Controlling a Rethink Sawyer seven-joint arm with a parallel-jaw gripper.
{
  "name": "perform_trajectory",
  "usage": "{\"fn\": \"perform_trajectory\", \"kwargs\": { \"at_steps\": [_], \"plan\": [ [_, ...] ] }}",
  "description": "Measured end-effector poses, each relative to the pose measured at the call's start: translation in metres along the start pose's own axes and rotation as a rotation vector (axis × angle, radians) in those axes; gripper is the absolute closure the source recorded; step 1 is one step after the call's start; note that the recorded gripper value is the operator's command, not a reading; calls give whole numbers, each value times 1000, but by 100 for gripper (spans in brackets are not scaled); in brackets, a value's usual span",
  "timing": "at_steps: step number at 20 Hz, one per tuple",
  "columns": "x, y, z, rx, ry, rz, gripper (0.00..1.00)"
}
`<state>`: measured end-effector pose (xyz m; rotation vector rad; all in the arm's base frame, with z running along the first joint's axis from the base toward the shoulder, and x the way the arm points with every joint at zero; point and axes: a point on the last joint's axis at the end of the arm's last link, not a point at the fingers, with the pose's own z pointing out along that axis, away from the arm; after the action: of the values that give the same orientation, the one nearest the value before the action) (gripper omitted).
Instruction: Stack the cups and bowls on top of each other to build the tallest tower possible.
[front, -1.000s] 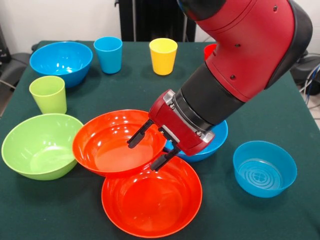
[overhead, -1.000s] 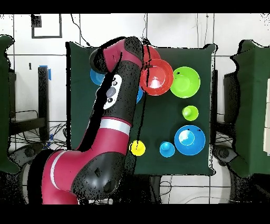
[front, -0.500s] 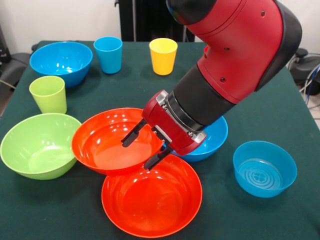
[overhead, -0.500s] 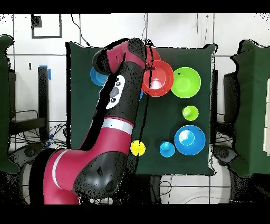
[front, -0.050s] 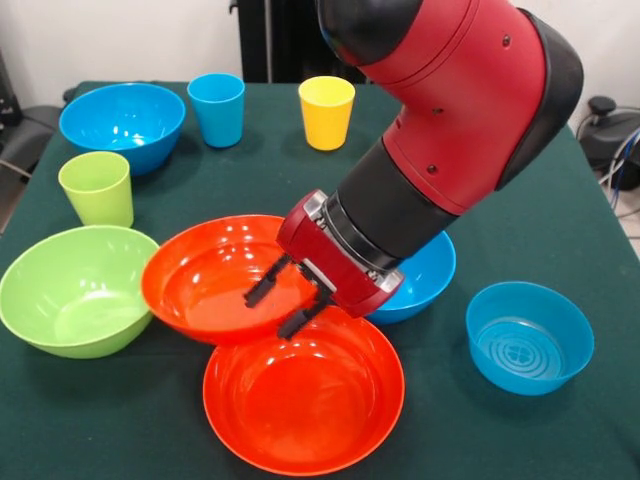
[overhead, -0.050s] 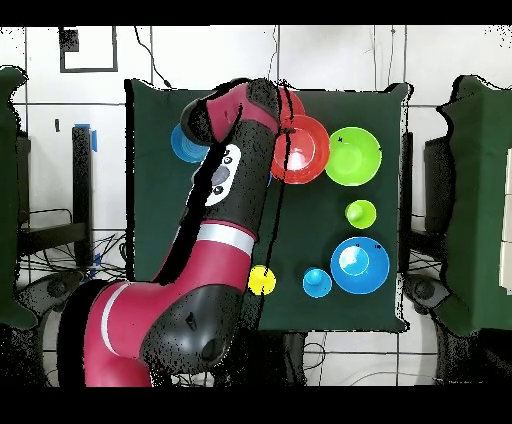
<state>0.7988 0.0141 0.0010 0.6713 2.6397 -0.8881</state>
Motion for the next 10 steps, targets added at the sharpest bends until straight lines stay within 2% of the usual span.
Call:
{"fn": "perform_trajectory", "kwargs": {
  "at_steps": [10],
  "plan": [
    [7, 0, 7, 3, 7, -5, 100]
  ]
}}
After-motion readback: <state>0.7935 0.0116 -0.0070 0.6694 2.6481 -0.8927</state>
